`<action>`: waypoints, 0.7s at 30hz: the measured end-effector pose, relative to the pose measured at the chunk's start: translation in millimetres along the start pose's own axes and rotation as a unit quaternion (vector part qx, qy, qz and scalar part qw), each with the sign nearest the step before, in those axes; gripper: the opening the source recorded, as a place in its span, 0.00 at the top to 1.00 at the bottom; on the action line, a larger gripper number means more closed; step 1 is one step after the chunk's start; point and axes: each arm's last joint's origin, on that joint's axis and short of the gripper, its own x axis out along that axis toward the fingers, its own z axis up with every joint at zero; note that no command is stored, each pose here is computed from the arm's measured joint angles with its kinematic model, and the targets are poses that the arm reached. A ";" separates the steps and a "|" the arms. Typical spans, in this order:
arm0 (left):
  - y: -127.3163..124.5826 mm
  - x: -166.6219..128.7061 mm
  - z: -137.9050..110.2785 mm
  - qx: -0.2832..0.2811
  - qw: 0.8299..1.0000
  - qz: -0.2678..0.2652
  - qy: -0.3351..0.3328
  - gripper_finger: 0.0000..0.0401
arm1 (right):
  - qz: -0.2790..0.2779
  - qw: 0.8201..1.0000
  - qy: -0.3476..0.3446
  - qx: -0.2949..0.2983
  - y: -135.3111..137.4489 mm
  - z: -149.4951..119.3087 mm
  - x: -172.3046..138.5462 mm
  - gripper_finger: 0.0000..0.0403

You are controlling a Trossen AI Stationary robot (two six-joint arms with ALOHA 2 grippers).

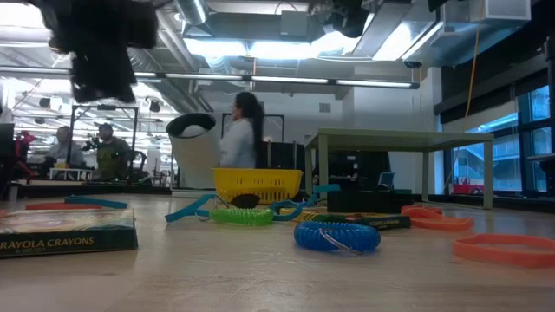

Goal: Pick & Place Office Desk Supplies
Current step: Put the blue rubber band into the red bin

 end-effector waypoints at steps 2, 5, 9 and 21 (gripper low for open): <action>9.3 5.0 4.2 0.027 0.999 0.024 0.015 0.74 | 0.000 1.000 0.000 0.000 0.0 0.0 0.0 0.21; 22.1 16.4 11.2 0.060 0.996 0.043 0.049 0.77 | -0.001 1.000 -0.001 0.004 0.0 0.0 0.0 0.21; 37.7 34.6 18.8 0.087 0.990 0.054 0.093 0.77 | -0.005 1.000 -0.006 0.006 -0.3 0.3 0.0 0.21; 64.2 51.9 26.1 0.135 0.976 0.038 0.168 0.60 | -0.008 1.000 -0.005 0.009 -0.8 0.0 0.0 0.21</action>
